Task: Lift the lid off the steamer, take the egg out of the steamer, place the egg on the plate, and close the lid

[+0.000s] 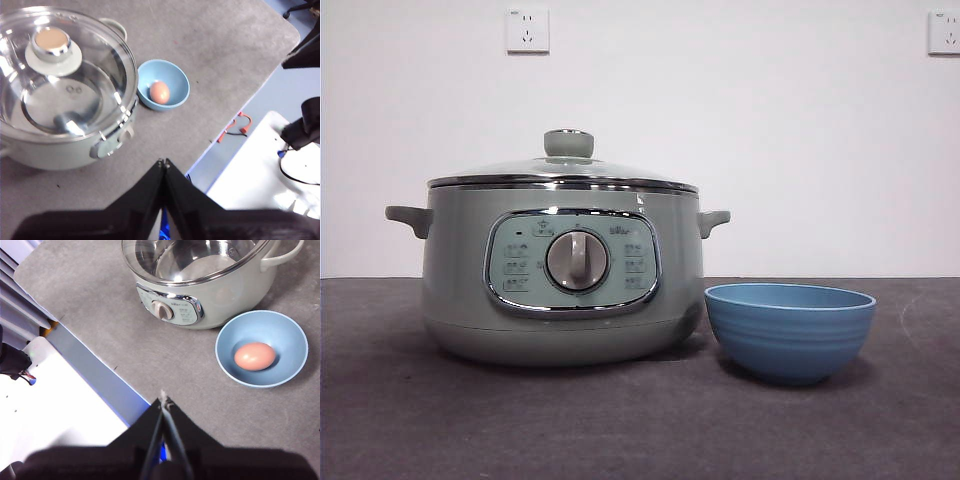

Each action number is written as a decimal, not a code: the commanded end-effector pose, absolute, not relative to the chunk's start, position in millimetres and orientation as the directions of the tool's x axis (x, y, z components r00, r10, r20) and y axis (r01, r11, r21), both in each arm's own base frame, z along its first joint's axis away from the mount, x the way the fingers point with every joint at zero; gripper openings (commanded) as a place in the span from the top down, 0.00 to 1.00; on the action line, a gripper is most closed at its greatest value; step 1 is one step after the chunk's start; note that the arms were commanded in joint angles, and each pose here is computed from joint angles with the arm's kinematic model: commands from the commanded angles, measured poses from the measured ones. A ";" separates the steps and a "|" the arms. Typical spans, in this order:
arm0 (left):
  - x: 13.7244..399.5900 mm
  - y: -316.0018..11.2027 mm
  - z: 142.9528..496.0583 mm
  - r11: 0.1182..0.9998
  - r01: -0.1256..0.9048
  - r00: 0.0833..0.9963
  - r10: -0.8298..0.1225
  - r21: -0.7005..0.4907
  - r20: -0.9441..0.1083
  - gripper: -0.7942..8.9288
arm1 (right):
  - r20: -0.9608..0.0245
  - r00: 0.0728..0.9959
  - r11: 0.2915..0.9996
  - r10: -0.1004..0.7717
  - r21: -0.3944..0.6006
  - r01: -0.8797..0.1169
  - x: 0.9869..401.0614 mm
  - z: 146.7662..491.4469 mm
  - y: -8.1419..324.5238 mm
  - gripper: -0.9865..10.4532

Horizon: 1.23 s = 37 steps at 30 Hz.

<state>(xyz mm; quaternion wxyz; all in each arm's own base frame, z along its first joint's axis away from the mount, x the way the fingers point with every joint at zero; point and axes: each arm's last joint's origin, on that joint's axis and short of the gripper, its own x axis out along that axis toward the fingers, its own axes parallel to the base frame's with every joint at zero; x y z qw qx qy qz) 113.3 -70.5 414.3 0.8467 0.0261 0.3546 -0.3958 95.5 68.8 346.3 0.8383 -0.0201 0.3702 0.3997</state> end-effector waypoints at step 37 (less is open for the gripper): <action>95.5 3.9 180.4 0.995 -0.065 0.992 0.056 -0.077 -0.116 0.92 | -0.638 0.407 0.683 0.654 0.265 -0.681 95.2 345.1 68.7 0.91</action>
